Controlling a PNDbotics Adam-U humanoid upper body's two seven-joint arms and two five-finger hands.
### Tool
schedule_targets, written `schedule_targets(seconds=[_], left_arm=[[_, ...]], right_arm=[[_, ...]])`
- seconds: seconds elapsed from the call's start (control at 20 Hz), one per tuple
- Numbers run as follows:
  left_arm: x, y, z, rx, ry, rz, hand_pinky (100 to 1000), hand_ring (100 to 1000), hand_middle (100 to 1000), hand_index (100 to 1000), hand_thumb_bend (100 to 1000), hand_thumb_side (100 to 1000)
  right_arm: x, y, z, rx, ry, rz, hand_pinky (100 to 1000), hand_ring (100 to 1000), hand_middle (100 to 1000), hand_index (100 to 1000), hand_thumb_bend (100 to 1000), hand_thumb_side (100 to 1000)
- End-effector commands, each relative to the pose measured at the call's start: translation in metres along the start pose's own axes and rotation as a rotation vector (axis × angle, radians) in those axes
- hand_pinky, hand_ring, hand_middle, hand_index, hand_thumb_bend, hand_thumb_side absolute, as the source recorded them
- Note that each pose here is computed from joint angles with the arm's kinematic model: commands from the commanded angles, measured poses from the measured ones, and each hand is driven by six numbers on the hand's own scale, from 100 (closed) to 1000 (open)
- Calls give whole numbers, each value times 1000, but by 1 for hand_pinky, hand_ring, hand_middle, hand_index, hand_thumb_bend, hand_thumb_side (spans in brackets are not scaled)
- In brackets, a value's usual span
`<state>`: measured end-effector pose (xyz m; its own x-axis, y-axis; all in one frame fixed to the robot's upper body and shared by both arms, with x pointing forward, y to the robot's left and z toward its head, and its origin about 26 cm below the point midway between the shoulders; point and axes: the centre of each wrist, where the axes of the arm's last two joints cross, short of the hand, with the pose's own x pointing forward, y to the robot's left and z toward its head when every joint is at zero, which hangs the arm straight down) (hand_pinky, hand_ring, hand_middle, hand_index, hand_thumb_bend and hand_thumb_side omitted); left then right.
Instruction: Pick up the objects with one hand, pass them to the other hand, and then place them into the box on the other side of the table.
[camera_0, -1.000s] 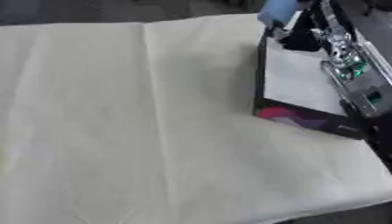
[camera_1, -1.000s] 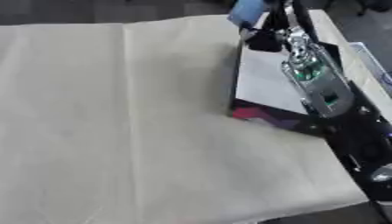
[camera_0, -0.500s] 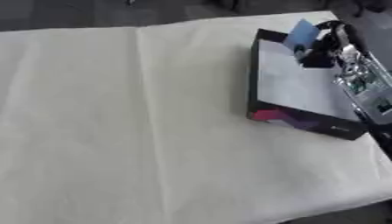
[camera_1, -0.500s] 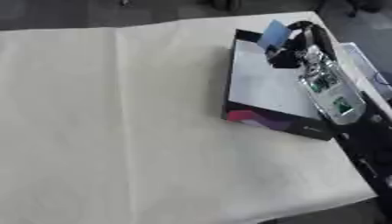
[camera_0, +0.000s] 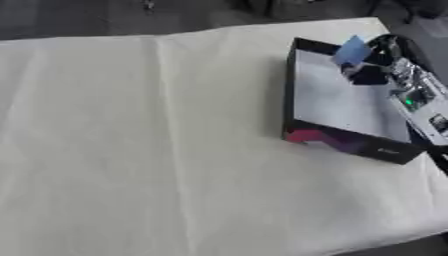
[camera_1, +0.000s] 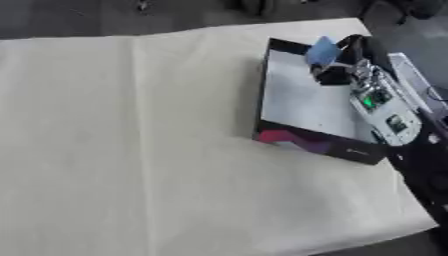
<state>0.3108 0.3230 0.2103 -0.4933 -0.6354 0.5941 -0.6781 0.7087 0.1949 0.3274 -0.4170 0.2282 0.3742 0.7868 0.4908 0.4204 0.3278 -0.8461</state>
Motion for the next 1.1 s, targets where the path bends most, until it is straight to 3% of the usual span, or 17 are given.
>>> schedule_targets(seconds=[0.05,0.3,0.4,0.45,0.5,0.55,0.6,0.8,0.95,1.1], left_arm=[[3,11,-9,12,-38,-38,797,736,768,891,341,488],[2,14,-10,21,-37,-54,797,735,767,890,343,481],[3,16,-12,22,-42,-61,797,735,764,888,341,474],[3,17,-13,23,-46,-69,796,733,760,886,347,464],[3,19,-15,23,-51,-85,796,733,756,883,354,455],[3,22,-17,17,-55,-106,798,734,753,883,367,445],[3,24,-20,4,-57,-127,802,738,754,885,379,437],[3,39,-36,-152,-29,-233,818,747,758,896,424,413],[2,51,-50,-304,10,-320,831,760,767,910,470,398],[-1,59,-63,-470,78,-384,846,772,775,914,534,405]], right_arm=[[-2,-22,-5,-58,-8,97,858,819,815,945,603,333],[-1,-28,-3,-88,-1,137,857,821,830,965,575,294],[5,-33,0,-124,-15,116,844,808,814,952,507,226],[11,-37,3,-153,-40,83,845,807,808,939,459,151],[19,-41,8,-182,-84,21,842,797,800,927,345,146],[28,-44,14,-209,-136,-59,841,785,782,907,170,127],[34,-46,20,-231,-186,-137,842,784,776,900,100,129],[57,-46,40,-268,-357,-376,844,787,781,909,100,292],[70,-45,50,-285,-437,-460,840,782,776,908,172,269],[81,-45,58,-292,-497,-517,834,767,760,892,175,235]])
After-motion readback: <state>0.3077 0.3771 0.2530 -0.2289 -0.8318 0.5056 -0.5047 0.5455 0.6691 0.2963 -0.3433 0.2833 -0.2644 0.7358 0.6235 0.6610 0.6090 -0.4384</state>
